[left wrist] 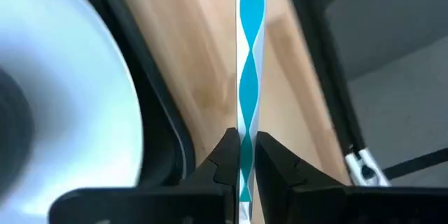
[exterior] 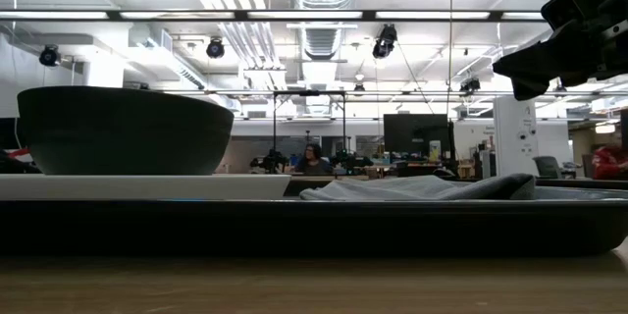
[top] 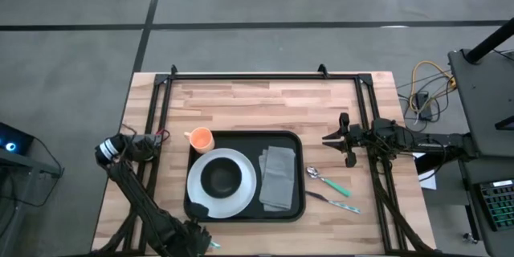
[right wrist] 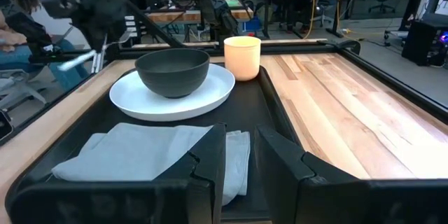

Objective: Set up tray
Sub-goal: Put the fork on the table napkin

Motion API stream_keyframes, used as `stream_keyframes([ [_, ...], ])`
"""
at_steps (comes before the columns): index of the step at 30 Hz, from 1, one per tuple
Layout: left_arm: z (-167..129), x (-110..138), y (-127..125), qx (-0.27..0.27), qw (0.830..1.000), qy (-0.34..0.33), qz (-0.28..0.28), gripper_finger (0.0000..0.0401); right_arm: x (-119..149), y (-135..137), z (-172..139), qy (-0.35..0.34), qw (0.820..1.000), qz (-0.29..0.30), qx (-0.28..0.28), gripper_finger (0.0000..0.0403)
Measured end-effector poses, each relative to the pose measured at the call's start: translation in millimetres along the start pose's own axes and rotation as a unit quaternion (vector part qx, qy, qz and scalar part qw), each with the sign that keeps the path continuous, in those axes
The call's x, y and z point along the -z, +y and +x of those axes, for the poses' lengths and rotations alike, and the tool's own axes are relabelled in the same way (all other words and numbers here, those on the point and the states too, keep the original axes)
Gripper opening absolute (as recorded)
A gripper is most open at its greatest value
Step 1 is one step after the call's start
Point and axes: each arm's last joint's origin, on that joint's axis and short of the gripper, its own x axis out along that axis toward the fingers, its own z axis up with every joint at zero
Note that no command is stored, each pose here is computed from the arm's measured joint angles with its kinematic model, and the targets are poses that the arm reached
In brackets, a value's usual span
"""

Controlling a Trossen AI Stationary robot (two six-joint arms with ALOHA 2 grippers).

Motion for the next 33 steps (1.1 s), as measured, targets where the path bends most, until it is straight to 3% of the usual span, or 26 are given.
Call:
stream_keyframes([
  [3, -10, -9, 4, 0.003, 0.999, -0.020, 0.040, 0.0007, 0, 0, 0, 0.000, 1.000, 0.000, 0.000, 0.0068],
  [9, -12, -20, 23, -0.006, 0.985, -0.024, 0.174, 0.0007, 0, 0, 0, 0.000, 1.000, 0.000, 0.000, 0.0068],
  [22, -19, -45, 85, -0.026, 0.962, -0.018, 0.273, 0.0009, 0, 0, 0, 0.000, 1.000, 0.000, 0.000, 0.0068],
  [29, -32, -57, 104, 0.000, 0.929, -0.047, 0.367, 0.0006, 0, 0, 0, 0.000, 1.000, 0.000, 0.000, 0.0068],
  [33, -37, -67, 135, 0.001, 0.922, -0.071, 0.380, 0.0006, 0, 0, 0, 0.000, 1.000, 0.000, 0.000, 0.0068],
])
